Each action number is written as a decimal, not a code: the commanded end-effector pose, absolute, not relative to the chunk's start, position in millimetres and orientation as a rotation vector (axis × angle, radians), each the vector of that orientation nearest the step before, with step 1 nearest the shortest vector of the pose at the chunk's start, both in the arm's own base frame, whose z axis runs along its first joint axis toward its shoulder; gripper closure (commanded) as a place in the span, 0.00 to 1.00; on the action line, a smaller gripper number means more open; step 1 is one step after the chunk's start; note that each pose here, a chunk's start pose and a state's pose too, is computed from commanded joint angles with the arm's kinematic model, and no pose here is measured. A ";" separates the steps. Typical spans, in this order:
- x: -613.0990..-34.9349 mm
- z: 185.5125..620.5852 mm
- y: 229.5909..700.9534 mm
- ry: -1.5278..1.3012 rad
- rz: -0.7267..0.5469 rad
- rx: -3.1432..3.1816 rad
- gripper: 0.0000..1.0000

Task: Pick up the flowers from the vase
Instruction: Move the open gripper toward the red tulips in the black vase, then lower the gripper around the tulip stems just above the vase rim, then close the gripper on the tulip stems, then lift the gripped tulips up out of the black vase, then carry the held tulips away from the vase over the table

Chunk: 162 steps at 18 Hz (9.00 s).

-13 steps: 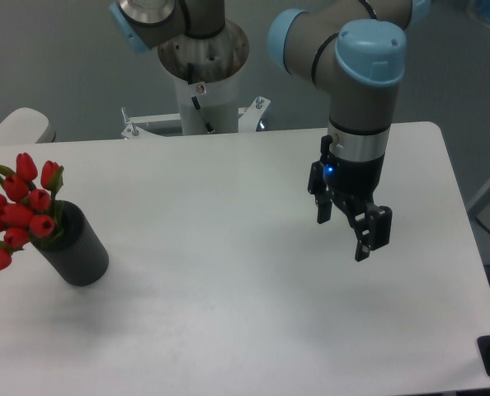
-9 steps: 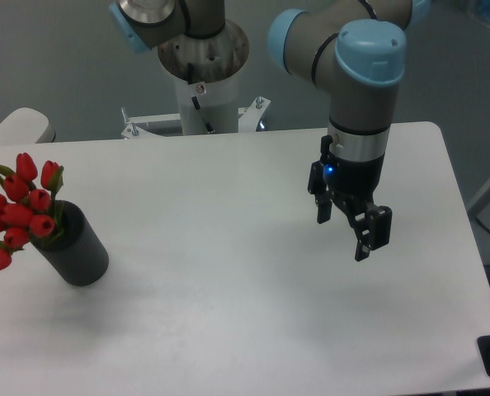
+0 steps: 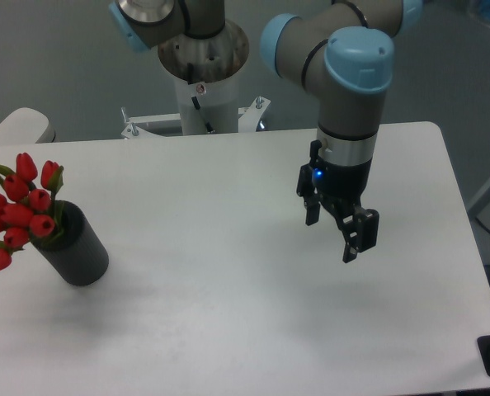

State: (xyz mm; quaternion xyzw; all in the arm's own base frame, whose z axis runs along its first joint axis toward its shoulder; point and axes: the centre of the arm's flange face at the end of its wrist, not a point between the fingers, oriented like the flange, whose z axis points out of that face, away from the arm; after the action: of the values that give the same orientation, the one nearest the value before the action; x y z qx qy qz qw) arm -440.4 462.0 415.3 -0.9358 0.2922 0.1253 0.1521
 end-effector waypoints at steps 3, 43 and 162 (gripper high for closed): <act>-423.8 414.9 461.8 0.803 0.313 -2.650 0.00; -198.6 337.0 516.6 0.460 -0.535 -2.094 0.00; -462.4 448.9 469.1 0.267 -0.148 -1.897 0.66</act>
State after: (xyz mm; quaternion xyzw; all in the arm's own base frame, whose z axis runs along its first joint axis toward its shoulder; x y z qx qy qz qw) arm -462.4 469.1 448.9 -0.8091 0.1139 -0.0629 0.5731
